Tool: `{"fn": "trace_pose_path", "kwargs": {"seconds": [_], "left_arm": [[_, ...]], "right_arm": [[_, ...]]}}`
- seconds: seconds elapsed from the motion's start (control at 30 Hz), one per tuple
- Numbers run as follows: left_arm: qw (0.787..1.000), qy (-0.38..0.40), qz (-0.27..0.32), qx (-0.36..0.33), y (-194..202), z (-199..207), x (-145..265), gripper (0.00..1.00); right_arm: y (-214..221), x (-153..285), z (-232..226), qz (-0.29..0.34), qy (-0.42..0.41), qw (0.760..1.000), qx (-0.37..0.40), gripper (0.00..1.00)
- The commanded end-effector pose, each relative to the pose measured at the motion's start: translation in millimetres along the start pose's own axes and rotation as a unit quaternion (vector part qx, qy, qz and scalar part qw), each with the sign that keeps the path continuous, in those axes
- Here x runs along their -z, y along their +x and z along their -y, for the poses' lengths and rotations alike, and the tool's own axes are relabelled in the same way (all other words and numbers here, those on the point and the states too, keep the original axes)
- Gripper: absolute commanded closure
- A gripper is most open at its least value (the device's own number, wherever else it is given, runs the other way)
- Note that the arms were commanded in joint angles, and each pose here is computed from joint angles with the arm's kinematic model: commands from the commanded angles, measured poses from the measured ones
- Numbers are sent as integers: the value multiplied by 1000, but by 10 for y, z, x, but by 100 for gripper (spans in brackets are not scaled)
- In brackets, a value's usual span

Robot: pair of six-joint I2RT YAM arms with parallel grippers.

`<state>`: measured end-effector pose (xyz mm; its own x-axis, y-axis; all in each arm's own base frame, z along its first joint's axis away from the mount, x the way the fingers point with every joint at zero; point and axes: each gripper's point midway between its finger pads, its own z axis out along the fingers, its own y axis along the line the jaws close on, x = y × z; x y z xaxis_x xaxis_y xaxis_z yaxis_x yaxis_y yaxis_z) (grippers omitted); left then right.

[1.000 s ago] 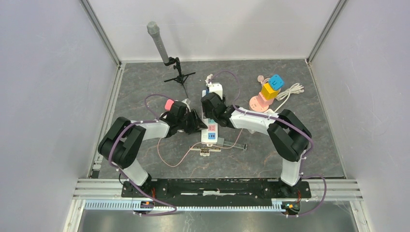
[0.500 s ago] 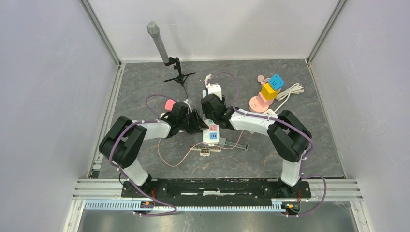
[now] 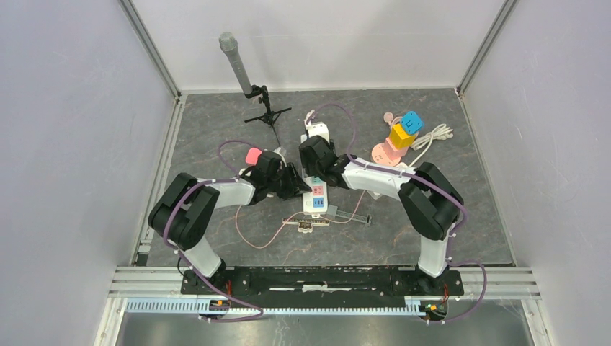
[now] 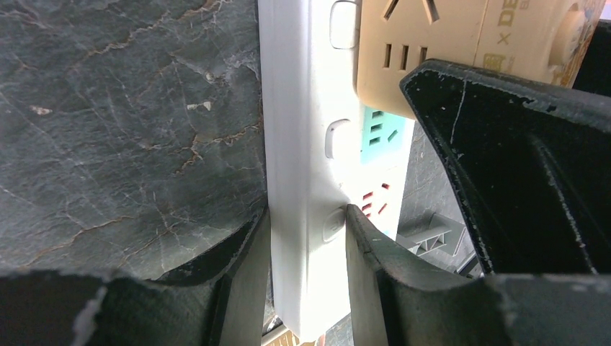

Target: Pull the plug off the socket

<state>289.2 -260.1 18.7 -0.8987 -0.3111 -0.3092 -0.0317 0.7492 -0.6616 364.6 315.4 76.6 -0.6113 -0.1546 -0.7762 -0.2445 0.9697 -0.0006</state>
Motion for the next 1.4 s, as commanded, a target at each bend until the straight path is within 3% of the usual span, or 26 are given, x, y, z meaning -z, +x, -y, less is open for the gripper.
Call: {"fn": "trace_pose_path", "kwargs": {"seconds": [0.0, 0.1, 0.23, 0.5, 0.7, 0.87, 1.1, 1.2, 1.37], "left_arm": [[979, -197, -44, 3, 462, -1057, -14, 69], [978, -204, -41, -2, 456, -1095, -17, 69], [977, -208, -47, -1, 494, -1133, -23, 69], [976, -214, -49, -3, 533, -1189, -3, 70], [975, -215, -50, -4, 532, -1196, -8, 71], [974, -220, -52, -4, 549, -1228, -10, 72], [974, -219, -54, 1, 578, -1247, -30, 74], [974, -219, -55, 0, 577, -1249, -38, 74], [974, -220, -56, 0, 588, -1257, -27, 75]], "right_arm": [[-439, 386, -580, 35, -148, 988, -30, 100], [-310, 389, -796, 10, -168, 986, -12, 100], [-104, 299, -737, -7, -127, 992, 9, 100], [-640, 691, -617, 58, -156, 985, -36, 100], [-364, 506, -620, 31, -110, 993, 8, 100], [-512, 599, -479, 63, -81, 995, 22, 100], [-577, 725, -700, 53, -205, 976, -50, 100], [-433, 616, -738, 36, -163, 986, -12, 100], [-568, 672, -538, 65, -108, 992, 9, 100]]}}
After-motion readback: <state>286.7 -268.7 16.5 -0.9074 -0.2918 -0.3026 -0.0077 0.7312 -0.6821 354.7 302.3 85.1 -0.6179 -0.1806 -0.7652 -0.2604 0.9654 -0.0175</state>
